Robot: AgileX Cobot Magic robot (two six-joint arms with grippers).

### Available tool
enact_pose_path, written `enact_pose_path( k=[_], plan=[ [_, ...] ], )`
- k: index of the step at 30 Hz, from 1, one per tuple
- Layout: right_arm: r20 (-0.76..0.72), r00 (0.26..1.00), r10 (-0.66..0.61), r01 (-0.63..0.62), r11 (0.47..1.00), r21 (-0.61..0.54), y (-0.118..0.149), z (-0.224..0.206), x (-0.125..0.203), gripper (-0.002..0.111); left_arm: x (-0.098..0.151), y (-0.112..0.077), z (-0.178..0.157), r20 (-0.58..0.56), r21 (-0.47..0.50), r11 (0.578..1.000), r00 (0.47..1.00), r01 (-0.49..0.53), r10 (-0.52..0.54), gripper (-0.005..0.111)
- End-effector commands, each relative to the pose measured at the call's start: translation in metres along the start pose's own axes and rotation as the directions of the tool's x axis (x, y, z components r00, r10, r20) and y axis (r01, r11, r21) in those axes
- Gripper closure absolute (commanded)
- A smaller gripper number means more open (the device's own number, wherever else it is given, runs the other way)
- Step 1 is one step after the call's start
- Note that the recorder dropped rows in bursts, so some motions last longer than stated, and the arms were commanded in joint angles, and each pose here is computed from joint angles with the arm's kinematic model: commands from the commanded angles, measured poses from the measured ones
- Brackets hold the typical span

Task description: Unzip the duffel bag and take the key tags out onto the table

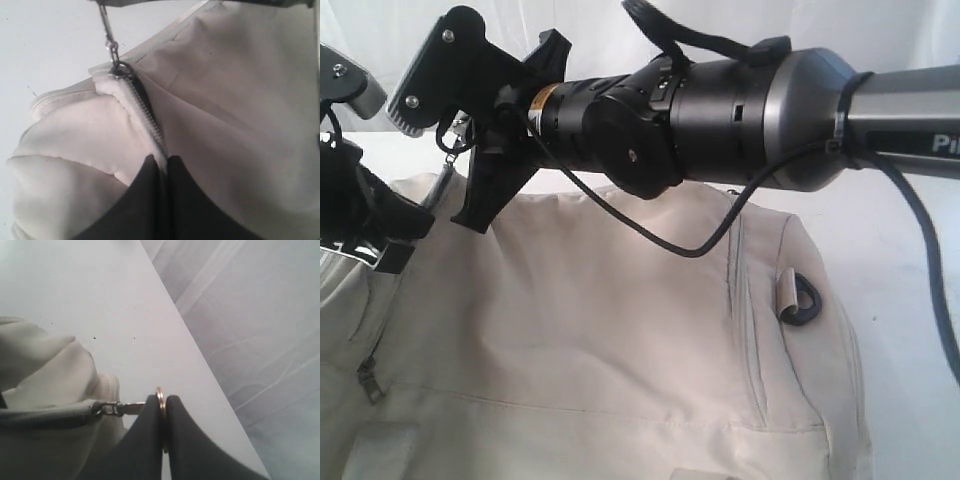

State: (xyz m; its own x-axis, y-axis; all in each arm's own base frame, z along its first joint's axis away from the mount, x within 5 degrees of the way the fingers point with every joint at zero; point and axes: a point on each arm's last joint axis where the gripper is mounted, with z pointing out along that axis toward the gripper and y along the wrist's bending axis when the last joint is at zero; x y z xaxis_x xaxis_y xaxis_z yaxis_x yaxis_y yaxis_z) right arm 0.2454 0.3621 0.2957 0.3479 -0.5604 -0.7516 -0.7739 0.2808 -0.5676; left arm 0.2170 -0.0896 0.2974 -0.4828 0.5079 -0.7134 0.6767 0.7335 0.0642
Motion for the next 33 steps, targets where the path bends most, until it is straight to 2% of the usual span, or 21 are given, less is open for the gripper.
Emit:
enact_pose_path(
  k=[1,13,19,26,33],
  plan=[
    [0.09,0.996,0.0,-0.008,0.996,0.088,-0.015,0.004,0.0,0.108,0.011,-0.012,-0.011,-0.094,0.085,0.996,0.995,-0.034,0.042,0.107],
    [0.102,0.995,0.01,-0.024,0.99,0.138,-0.02,0.024,0.025,0.108,0.021,-0.024,-0.043,-0.151,0.087,0.995,0.987,-0.041,0.053,0.107],
    [0.029,0.999,0.032,-0.036,0.99,0.138,-0.03,0.027,0.046,0.108,0.027,-0.023,-0.057,-0.176,0.018,1.0,0.984,-0.025,0.028,0.107],
    [-0.078,0.993,0.089,-0.079,0.99,0.12,-0.041,0.025,0.067,0.108,0.03,-0.023,-0.061,-0.201,-0.008,1.0,0.98,-0.001,0.0,0.107],
    [-0.046,0.987,0.157,-0.149,0.979,0.137,-0.042,0.025,0.065,0.108,0.032,-0.024,-0.062,-0.216,0.002,1.0,0.976,-0.001,0.001,0.107]
  ],
)
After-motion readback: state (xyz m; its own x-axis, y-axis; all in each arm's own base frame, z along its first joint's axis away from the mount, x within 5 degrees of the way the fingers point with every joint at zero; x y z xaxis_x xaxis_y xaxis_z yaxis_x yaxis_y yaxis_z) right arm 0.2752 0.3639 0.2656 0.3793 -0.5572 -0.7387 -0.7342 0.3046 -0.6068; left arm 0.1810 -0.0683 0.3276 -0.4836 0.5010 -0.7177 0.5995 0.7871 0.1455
